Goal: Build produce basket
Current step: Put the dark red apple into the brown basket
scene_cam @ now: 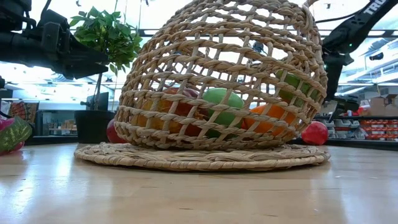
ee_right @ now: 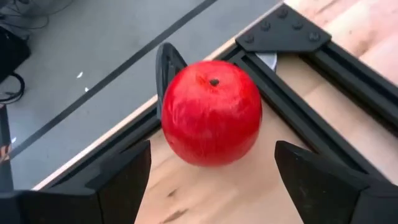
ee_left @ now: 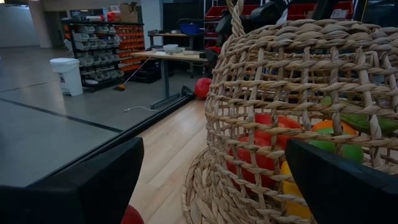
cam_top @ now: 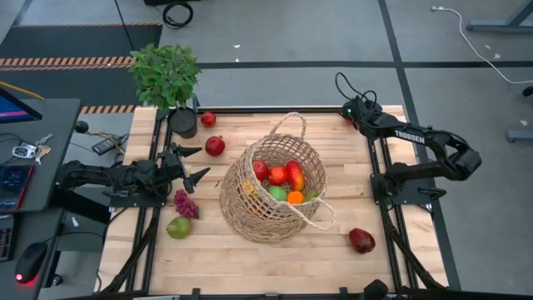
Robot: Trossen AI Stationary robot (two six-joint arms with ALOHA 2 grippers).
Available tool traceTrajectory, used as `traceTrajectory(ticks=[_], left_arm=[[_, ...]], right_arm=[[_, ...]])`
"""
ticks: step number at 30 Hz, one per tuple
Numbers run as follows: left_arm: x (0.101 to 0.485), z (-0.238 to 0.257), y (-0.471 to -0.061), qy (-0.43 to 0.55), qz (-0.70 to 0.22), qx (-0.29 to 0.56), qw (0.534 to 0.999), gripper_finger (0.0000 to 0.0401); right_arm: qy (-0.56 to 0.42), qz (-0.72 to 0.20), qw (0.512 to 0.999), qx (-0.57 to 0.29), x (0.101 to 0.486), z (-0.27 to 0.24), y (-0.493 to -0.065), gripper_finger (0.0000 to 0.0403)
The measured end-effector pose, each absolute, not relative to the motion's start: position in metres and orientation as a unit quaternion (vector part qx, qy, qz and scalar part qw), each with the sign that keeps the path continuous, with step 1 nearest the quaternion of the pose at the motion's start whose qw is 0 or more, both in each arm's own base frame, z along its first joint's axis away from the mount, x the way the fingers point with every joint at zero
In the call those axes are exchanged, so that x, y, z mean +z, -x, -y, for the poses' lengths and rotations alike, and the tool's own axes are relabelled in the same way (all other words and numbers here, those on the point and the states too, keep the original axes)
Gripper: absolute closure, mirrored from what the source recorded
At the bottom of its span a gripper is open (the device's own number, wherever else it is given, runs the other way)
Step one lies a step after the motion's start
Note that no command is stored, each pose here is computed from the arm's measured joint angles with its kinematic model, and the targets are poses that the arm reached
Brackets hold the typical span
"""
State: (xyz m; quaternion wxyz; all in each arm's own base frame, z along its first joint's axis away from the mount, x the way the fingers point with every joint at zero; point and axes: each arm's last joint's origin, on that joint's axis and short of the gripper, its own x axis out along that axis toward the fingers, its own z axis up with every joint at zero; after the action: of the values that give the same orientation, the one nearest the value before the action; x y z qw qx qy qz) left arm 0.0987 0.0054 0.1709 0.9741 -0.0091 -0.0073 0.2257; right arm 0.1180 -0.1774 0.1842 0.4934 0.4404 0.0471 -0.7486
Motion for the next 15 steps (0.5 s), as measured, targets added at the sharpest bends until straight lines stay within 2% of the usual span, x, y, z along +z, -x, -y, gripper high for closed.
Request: traceTrajectory(ticks=[6,12,15], left_arm=[[0.171,-0.005,-0.099,0.009,0.007,0.226,0.974,0.0003],[0.171,-0.005,-0.099,0.009,0.007,0.226,0.974,0.0003],[0.171,-0.005,-0.099,0.009,0.007,0.225,0.974,0.0003]], right_arm=[[-0.427,-0.045,0.481,-0.764,0.180,0.182,-0.117,0.0058],[-0.457,-0.043,0.455,-0.763,0.170,0.188,-0.117,0.0058],[-0.477,-0.067,0.463,-0.744,0.167,0.187,-0.119,0.0058]])
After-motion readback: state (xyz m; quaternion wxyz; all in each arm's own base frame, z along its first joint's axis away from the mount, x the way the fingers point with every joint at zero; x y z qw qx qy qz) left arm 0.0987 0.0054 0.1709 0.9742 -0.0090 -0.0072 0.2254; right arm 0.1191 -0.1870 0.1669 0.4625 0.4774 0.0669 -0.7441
